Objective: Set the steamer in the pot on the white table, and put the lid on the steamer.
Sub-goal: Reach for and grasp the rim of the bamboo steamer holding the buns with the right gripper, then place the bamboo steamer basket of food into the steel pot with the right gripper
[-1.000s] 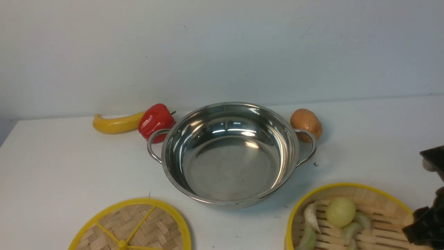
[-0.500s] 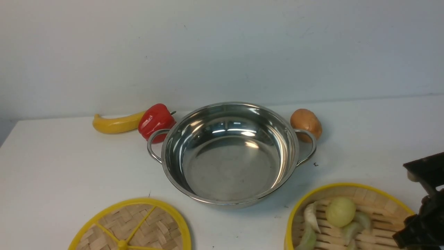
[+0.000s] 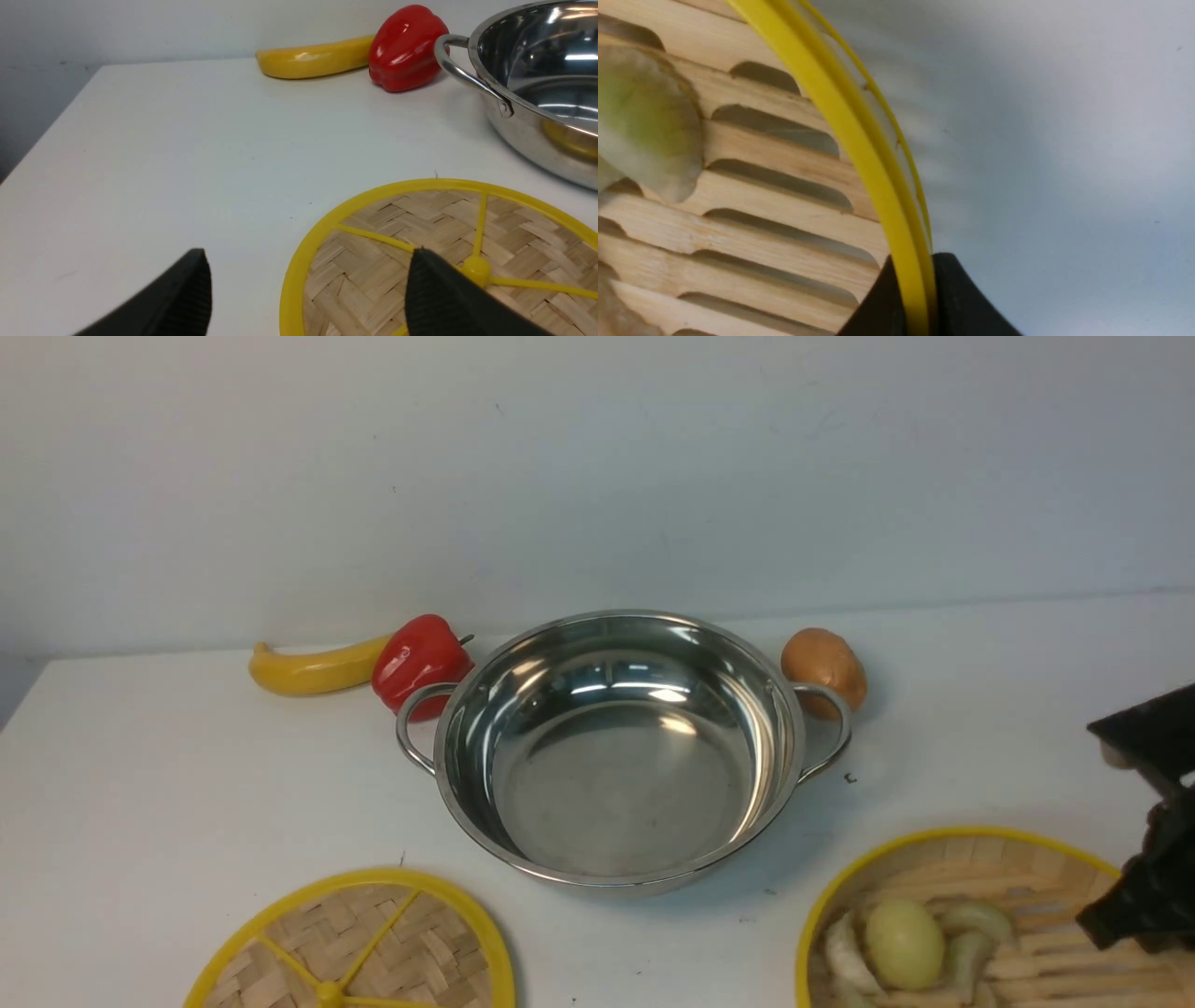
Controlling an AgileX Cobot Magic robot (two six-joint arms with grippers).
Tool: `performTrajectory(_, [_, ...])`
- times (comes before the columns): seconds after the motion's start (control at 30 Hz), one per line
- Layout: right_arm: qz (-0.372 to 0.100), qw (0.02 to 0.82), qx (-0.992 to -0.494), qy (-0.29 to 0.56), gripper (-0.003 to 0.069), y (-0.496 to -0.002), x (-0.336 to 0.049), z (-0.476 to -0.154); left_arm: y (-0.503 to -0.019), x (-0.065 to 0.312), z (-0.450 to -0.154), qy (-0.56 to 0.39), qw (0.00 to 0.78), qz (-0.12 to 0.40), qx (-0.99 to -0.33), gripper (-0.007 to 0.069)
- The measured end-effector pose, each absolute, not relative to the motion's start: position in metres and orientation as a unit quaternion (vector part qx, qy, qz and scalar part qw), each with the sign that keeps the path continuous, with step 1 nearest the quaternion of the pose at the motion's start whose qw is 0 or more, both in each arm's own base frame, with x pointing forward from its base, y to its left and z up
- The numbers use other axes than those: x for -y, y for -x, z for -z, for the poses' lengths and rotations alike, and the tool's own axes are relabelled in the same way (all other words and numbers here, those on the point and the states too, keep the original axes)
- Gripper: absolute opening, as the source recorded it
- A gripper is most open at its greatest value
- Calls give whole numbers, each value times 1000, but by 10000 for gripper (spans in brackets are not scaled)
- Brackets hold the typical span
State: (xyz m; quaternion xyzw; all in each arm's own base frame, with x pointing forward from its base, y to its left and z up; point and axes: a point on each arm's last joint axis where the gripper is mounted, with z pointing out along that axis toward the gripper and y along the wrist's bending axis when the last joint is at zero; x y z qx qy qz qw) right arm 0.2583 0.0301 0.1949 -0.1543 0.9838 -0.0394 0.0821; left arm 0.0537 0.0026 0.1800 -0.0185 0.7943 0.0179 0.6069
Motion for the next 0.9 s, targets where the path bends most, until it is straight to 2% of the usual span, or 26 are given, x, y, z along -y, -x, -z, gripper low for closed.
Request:
performTrajectory(0.27, [37, 109, -981, 154, 57, -288, -23, -255, -54, -3, -180, 19, 607, -18, -794, 514])
performTrajectory(0.5, [-25, 134, -977, 162, 57, -308, -37, -291, -54, -3, -180, 19, 607, -18, -794, 514])
performTrajectory(0.6, [-42, 133, -976, 169, 57, -324, -45, -295, -54, -3, -180, 19, 607, -18, -794, 514])
performTrajectory(0.77, [-41, 147, -967, 203, 57, -359, -71, -296, -54, -3, -180, 19, 607, -18, -794, 514])
performTrajectory(0.9, [-31, 183, -950, 250, 57, -397, -115, -301, -54, -3, -180, 19, 607, -18, -794, 514])
